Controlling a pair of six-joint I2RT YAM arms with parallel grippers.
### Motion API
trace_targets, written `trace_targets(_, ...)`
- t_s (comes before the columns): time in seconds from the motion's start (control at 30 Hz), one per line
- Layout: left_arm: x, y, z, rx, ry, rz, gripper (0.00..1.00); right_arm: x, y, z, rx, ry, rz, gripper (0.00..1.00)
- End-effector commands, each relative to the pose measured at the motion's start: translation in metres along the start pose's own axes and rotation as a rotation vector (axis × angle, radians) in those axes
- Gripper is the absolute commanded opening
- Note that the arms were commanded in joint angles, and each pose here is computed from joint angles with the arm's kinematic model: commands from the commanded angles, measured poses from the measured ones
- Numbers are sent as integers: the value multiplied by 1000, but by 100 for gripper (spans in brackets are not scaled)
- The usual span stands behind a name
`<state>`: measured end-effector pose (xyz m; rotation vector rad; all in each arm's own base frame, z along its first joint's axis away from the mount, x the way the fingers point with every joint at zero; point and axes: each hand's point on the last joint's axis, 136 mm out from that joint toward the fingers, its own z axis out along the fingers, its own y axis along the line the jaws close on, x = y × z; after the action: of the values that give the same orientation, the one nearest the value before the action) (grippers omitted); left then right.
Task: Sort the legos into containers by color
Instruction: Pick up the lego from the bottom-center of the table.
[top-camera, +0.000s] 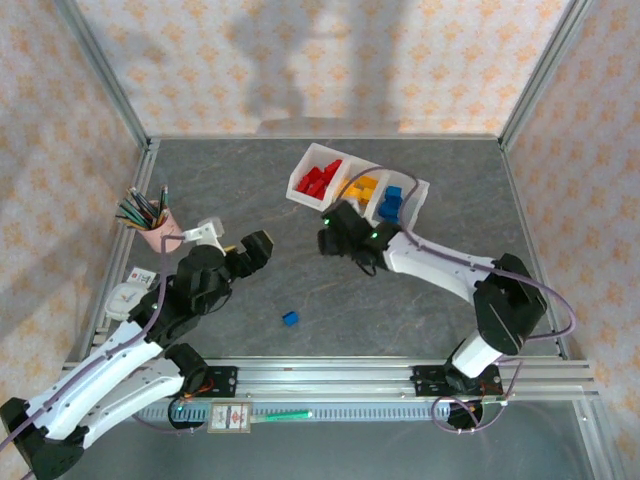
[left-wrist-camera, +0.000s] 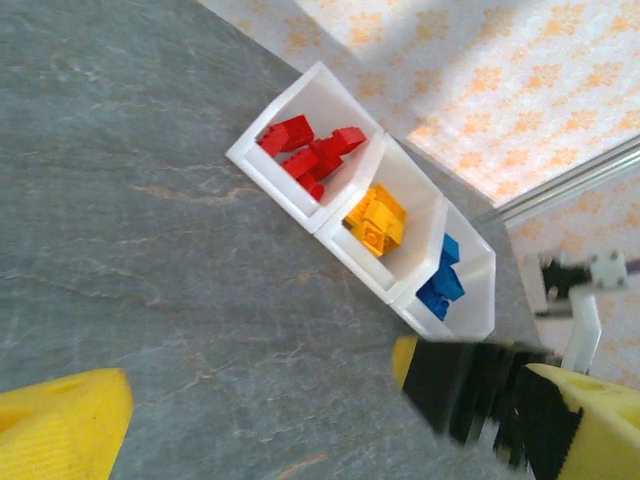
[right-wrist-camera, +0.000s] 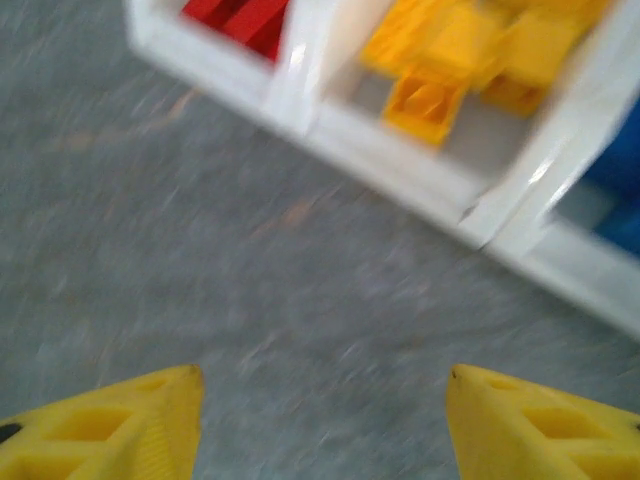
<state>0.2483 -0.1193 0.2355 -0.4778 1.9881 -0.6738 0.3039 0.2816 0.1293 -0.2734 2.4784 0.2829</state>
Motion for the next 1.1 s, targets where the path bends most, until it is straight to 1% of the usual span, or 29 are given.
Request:
trace_targets(0.0, 7, 35, -9, -120, 1, -7, 99, 25, 36, -4, -71, 16, -46, 69)
trace_targets(0.17, 6, 53, -23, -171, -14, -34, 99, 75, 98, -2, -181, 73, -174, 76)
trace_targets(0.27, 6, 60, -30, -190, -21, -50, 99, 100, 121, 1, -222, 106, -213, 78)
trace_targets(0.57, 5, 66, -37, -193, -38, -68, 99, 139, 136, 20, -200, 168, -240, 76)
trace_targets(0.77, 7, 68, -36, -196, -34, -70, 99, 156, 133, 31, -166, 202, -250, 67)
trace_targets(0.83, 6, 68, -37, -198, -38, -70, 99, 162, 134, 32, -169, 216, -258, 62)
trace_targets(0.9, 5, 68, -37, -197, -41, -71, 99, 164, 134, 34, -161, 221, -265, 53)
trace_targets(0.93, 5, 68, -37, -195, -42, -72, 99, 164, 134, 35, -155, 219, -264, 46)
trace_targets(1.07, 6, 64, -34, -176, -39, -71, 99, 143, 131, 24, -124, 156, -249, 28)
